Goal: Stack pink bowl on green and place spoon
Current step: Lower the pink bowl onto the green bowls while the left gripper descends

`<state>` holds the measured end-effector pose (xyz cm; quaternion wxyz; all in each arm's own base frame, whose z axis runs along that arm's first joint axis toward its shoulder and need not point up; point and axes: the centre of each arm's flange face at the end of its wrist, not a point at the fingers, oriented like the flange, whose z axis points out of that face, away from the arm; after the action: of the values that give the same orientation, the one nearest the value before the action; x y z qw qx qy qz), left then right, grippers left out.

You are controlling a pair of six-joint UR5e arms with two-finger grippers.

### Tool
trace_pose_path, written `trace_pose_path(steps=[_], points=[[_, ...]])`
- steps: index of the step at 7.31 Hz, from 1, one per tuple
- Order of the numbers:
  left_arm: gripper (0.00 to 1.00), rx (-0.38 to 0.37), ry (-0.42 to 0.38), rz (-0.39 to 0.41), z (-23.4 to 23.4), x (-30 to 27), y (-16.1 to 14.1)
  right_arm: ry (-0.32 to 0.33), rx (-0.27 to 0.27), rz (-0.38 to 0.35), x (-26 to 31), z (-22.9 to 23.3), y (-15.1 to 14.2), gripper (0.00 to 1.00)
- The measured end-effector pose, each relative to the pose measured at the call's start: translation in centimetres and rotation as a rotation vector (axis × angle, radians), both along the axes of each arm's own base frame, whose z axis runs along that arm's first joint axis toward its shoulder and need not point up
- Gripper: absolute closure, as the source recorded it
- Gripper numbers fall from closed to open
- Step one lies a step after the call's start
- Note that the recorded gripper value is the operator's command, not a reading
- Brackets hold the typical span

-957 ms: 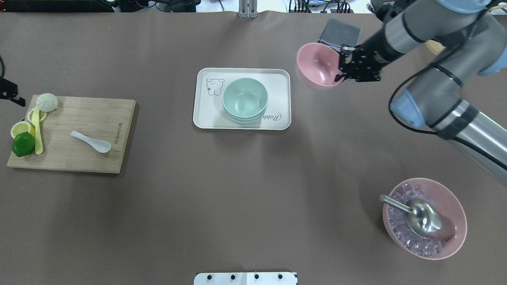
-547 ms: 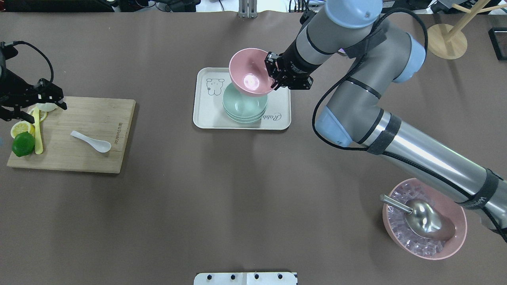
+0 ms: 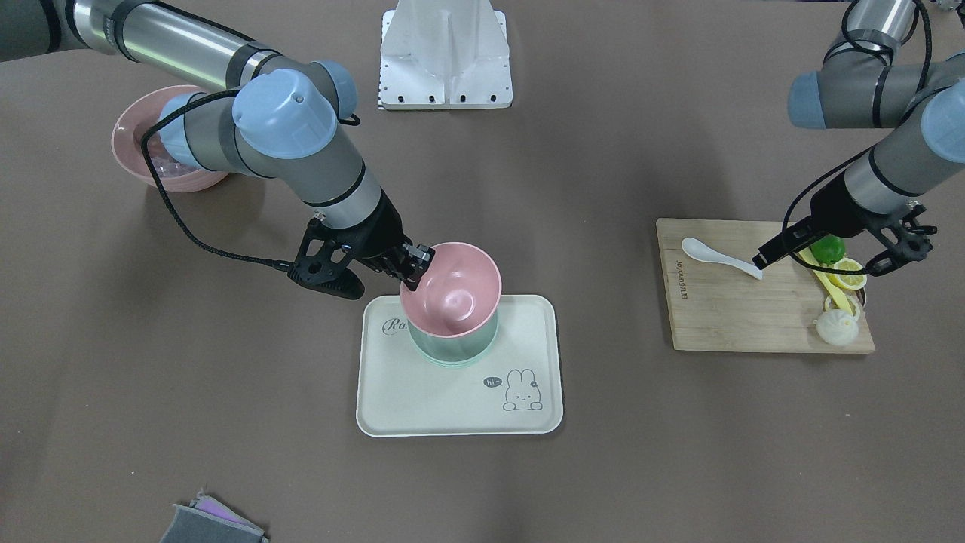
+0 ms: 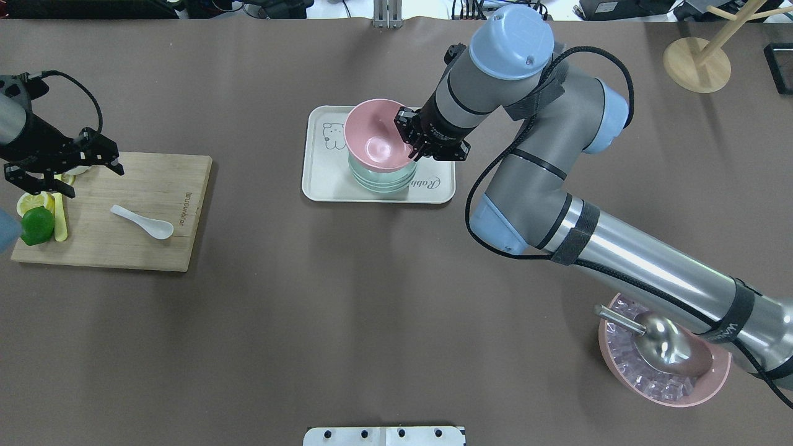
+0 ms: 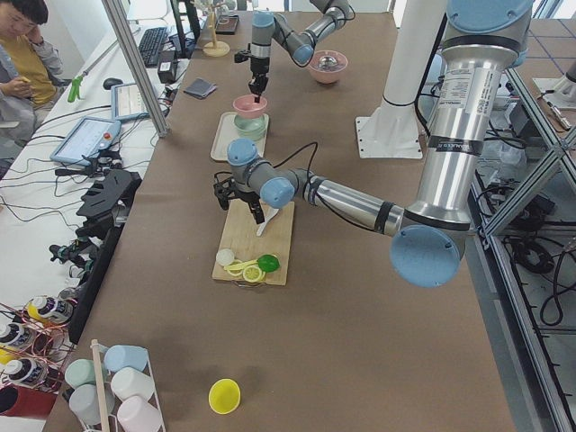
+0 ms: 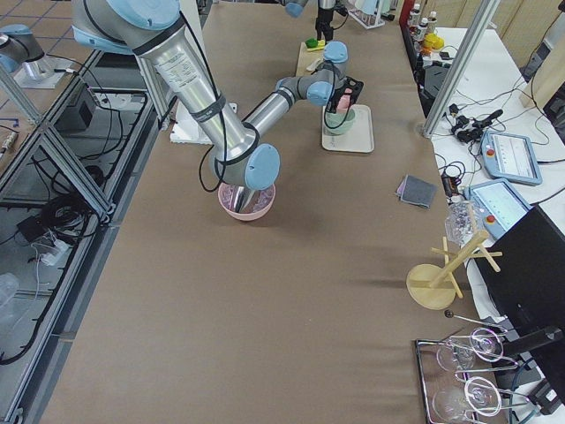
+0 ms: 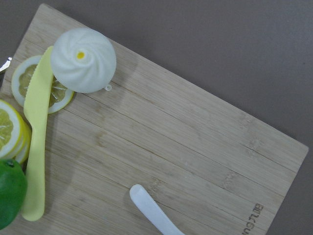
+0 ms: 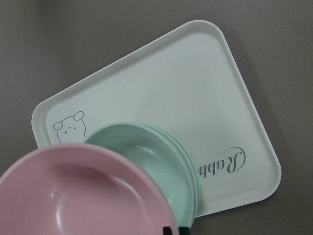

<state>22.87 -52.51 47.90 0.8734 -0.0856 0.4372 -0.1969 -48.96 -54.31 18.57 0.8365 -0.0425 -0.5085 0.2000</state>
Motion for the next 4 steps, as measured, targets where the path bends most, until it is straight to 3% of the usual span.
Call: trace_pose_path(steps=[3,4], points=[[0.02,-0.069,-0.023,-0.057,0.2,1.8,-0.3,-0.001,0.002,-0.006,-0.4,0.1,0.3,1.0],[0.02,-0.106,-0.047,-0.092,0.3,3.6,0.2,-0.001,0.002,-0.006,-0.4,0.1,0.4,0.34]])
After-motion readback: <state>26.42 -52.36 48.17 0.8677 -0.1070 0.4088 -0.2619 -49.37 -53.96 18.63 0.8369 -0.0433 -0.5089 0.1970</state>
